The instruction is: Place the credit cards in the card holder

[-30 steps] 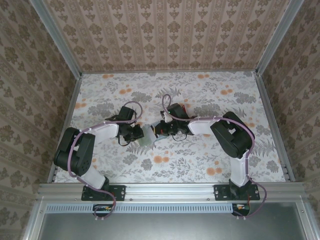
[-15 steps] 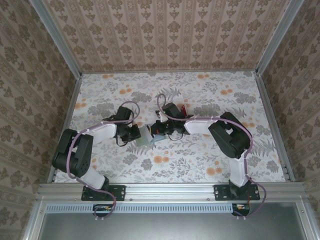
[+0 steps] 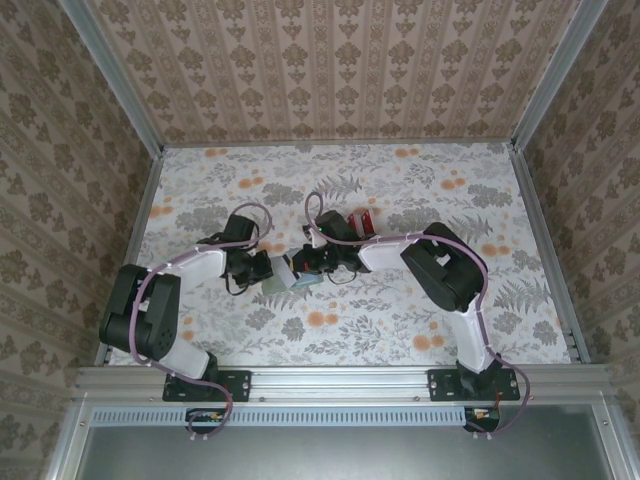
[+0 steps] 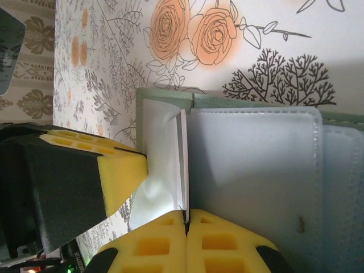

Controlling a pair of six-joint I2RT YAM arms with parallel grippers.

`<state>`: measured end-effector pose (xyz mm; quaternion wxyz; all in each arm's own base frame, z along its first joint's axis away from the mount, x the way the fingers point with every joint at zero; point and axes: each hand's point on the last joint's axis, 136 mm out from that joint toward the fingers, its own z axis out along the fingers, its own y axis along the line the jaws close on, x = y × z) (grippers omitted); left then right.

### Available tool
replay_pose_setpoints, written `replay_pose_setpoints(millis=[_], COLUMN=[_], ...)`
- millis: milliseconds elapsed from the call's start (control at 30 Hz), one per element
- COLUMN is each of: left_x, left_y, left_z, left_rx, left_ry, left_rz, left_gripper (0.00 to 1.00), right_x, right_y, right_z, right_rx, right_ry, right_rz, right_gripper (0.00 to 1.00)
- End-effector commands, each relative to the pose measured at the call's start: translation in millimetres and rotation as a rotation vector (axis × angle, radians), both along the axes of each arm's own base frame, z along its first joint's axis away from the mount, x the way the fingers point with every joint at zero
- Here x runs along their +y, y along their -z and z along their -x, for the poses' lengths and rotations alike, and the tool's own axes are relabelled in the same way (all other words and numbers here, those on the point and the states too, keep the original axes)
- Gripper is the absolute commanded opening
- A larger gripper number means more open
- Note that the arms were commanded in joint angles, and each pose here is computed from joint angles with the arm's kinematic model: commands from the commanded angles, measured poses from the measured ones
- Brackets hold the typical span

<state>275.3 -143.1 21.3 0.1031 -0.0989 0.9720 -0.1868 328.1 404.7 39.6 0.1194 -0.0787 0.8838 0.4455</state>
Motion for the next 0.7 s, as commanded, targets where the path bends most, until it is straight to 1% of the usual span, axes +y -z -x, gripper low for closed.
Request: replay_pose_setpoints(millis=[0, 200, 433, 600, 667], left_x=[6.0, 4.0, 5.4, 2.7, 1.9], left_y=[11.7, 13.6, 10.5, 9.8, 8.9], left_z=[17.5, 17.5, 17.6, 14.3, 14.4], left_rx=[0.05, 0.055, 0.047, 0.044, 0.043], left_ry=[0.026, 0.028, 0.024, 0.025, 0.028], left_rz=[-0.026, -0.011, -0.008, 0.004, 0.007], left_gripper=[0.1, 0.09, 0.09, 0.09, 0.09], right_x=[8.1, 10.2, -5.9, 4.2, 7.3], right_y=[3.6, 9.7, 9.5, 12.0, 16.1], right_z=[-10.3, -19.9, -27.7, -24.5, -20.1], right_rx=[-0.011, 0.016, 0.009, 0.037, 0.039], right_ry=[0.026, 0.07, 0.154, 0.162, 0.155], right_rz=[-0.012, -0.017, 0.025, 0.015, 0.039], right_gripper=[0.03, 0.03, 0.02, 0.02, 0.02])
